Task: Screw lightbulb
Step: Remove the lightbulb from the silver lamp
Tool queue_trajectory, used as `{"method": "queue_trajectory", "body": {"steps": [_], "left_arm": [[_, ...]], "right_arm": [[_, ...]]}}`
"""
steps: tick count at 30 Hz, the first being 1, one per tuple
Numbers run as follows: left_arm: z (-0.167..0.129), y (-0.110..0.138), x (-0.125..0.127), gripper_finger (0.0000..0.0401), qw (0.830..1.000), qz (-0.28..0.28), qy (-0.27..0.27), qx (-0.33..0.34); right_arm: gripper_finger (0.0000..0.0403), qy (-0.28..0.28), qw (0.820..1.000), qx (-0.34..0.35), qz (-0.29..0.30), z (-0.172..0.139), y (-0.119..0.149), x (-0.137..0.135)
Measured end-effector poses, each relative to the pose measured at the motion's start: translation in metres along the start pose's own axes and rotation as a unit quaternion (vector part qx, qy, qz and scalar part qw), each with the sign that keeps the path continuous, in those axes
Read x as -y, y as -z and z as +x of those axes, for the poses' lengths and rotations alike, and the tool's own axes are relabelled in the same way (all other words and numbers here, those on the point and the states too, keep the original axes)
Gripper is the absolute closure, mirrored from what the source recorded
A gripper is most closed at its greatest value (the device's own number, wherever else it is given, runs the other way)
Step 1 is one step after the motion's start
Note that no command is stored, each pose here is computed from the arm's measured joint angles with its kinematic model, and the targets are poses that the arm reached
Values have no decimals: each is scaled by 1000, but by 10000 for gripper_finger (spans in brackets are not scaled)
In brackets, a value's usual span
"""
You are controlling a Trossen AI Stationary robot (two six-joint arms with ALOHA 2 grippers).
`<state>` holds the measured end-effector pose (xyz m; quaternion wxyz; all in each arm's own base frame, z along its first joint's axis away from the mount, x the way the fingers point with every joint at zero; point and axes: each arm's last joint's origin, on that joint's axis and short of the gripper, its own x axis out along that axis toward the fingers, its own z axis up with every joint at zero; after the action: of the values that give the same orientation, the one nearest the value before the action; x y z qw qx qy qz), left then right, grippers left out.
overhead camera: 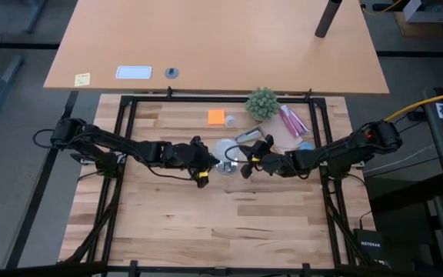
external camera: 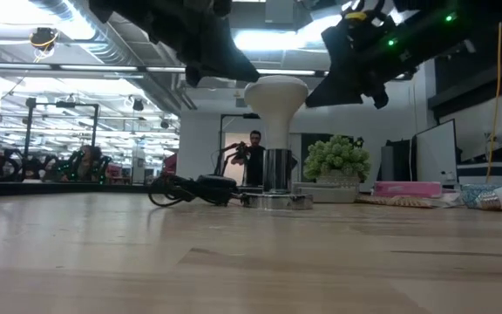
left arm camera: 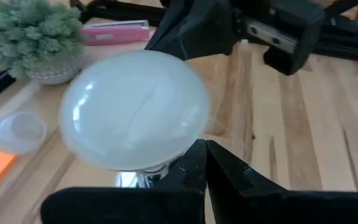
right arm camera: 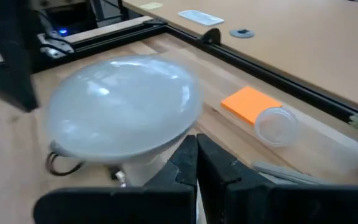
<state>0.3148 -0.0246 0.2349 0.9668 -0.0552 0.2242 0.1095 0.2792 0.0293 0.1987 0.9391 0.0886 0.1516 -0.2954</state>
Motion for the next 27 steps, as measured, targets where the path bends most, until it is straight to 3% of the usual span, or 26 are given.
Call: {"method": "queue_trajectory", "body": {"steps": [10, 19, 27], "left_arm": [[-7, -12, -1, 401, 994, 21, -83, 64], [-10, -24, -25, 401, 984, 28, -153, 87], [-3, -18, -48, 401, 982, 41, -181, 42]], "right_arm": [[397, 30, 998, 5, -55, 4, -4, 9], [397, -30, 997, 50, -47, -31, -26, -1], [397, -87, 996, 16, -19, -34, -9, -19]]}}
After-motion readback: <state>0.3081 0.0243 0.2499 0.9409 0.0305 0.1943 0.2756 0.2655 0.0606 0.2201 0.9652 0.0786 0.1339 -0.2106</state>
